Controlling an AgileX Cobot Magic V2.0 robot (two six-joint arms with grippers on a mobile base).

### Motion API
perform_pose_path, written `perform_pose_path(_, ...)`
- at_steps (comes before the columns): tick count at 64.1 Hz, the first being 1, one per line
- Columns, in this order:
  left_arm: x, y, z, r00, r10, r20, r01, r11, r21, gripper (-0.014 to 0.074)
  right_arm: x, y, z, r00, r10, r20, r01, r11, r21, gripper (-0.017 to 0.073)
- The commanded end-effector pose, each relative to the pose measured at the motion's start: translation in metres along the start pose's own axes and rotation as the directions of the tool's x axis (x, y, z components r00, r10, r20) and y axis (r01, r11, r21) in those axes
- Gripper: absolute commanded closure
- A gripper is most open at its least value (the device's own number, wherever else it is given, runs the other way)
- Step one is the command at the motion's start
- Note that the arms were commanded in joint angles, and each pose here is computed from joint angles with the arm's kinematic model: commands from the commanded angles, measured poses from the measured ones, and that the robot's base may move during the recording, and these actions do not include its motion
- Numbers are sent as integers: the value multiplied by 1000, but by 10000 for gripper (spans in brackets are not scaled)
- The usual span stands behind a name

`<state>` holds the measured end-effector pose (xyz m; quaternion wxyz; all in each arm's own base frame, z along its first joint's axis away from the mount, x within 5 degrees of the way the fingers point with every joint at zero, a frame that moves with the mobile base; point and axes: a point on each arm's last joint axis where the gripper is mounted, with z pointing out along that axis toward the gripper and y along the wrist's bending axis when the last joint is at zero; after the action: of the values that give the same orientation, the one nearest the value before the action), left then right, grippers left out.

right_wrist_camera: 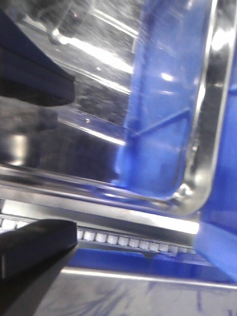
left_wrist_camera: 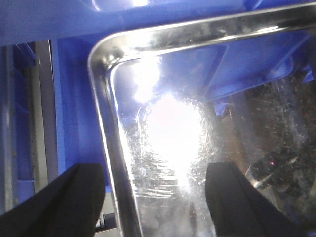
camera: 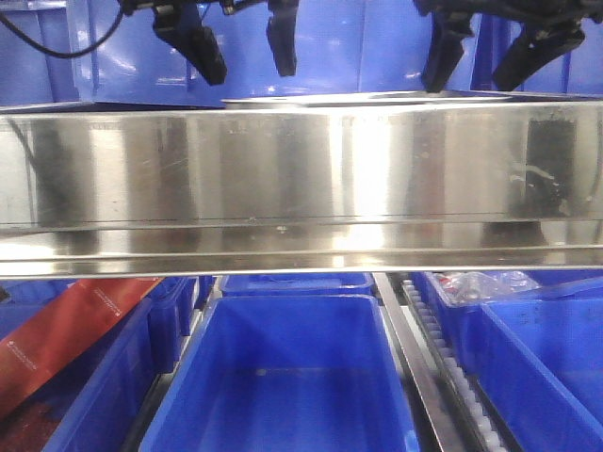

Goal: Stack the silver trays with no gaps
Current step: 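Grasp the silver tray's side rims with left and right grippers, then lift the silver tray with both grippers and pull it toward the robot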

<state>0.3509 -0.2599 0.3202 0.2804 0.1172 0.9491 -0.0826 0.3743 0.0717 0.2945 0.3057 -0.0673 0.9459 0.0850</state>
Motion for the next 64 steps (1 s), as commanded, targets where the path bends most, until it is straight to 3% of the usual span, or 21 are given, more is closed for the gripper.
perform_pose_path(1,0,-4,3,1000,-6,0,6,1000,11,243,-3,-1,4,1000,-8,18,8,1000,2,187)
perform_pose_path(28,2,-4,10,1000,1,-19,-1,1000,-5,243,-1,-2,13,1000,-6,-4,6,1000,3,187)
perform_pose_path(57,5,0,22,998,-35,-52,32,998,-50,244,0,-2,17,1000,-5,-13,5,1000,4,191)
perform_pose_path(64,6,0,23,998,-35,-55,32,998,-52,244,0,-2,17,1000,-5,-13,5,1000,4,231)
